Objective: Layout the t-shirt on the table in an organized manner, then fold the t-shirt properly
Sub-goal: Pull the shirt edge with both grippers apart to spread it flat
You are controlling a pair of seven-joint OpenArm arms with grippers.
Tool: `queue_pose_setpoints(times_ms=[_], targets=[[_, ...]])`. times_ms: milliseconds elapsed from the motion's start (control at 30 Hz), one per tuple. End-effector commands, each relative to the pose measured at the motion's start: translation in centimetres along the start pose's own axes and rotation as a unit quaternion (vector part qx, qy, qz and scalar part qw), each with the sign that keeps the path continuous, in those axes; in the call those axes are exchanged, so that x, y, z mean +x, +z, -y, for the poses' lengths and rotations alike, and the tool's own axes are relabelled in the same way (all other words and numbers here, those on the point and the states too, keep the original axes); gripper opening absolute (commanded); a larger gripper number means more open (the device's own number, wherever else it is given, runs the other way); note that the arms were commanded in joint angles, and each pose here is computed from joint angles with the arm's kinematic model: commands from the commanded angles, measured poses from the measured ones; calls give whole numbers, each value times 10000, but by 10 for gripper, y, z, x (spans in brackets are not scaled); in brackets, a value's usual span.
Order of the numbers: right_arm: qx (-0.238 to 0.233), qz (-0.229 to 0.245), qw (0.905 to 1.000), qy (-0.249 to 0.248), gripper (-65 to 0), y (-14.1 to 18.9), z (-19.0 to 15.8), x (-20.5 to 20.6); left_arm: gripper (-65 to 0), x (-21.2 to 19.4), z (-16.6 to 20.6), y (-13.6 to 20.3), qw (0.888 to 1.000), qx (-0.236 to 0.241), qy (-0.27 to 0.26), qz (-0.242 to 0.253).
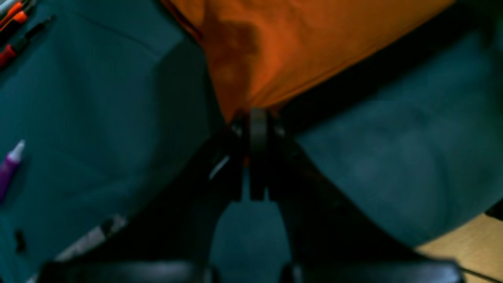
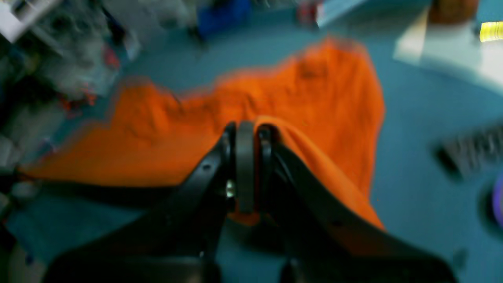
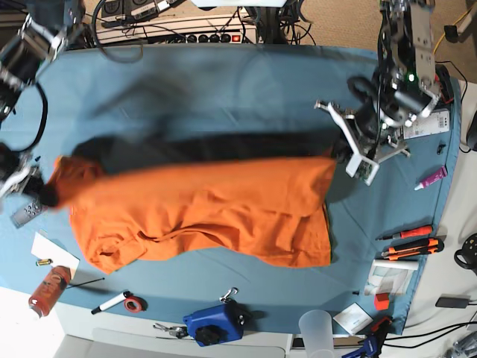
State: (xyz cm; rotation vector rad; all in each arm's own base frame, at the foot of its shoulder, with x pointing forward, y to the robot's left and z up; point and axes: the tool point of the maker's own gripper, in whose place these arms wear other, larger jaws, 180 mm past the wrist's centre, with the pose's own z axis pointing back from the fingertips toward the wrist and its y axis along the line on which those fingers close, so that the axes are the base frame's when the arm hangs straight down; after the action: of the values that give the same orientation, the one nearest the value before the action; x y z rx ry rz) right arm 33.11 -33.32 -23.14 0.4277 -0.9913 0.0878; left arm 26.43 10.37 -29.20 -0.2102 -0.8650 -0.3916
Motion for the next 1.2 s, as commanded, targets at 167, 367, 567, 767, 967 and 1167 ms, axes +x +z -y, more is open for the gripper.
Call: queue_pose_setpoints(times_ms=[167, 367, 567, 767, 967, 1167], targets=[[-97, -400, 9969, 665, -650, 27, -26, -29, -650, -19, 7, 12, 9998, 49, -62, -175], [-589, 143, 9980, 155, -650, 66, -17, -47, -650, -57, -1, 23, 9959, 221, -242, -848], [-453, -310, 9983, -204, -650, 85, -24, -90, -650, -91, -4, 40, 9889, 252, -484, -1383], [-502, -685, 9958, -329, -650, 91, -25, -114, -650, -114, 3, 50, 9843, 156, -457, -1696], [-550, -824, 9921, -770, -650, 89, -33, -149, -650, -120, 3, 52, 9832, 211, -503, -1739], [-686, -1004, 9883, -919, -650, 89, -34, -168, -650, -125, 3, 54, 9812, 208, -496, -1852]])
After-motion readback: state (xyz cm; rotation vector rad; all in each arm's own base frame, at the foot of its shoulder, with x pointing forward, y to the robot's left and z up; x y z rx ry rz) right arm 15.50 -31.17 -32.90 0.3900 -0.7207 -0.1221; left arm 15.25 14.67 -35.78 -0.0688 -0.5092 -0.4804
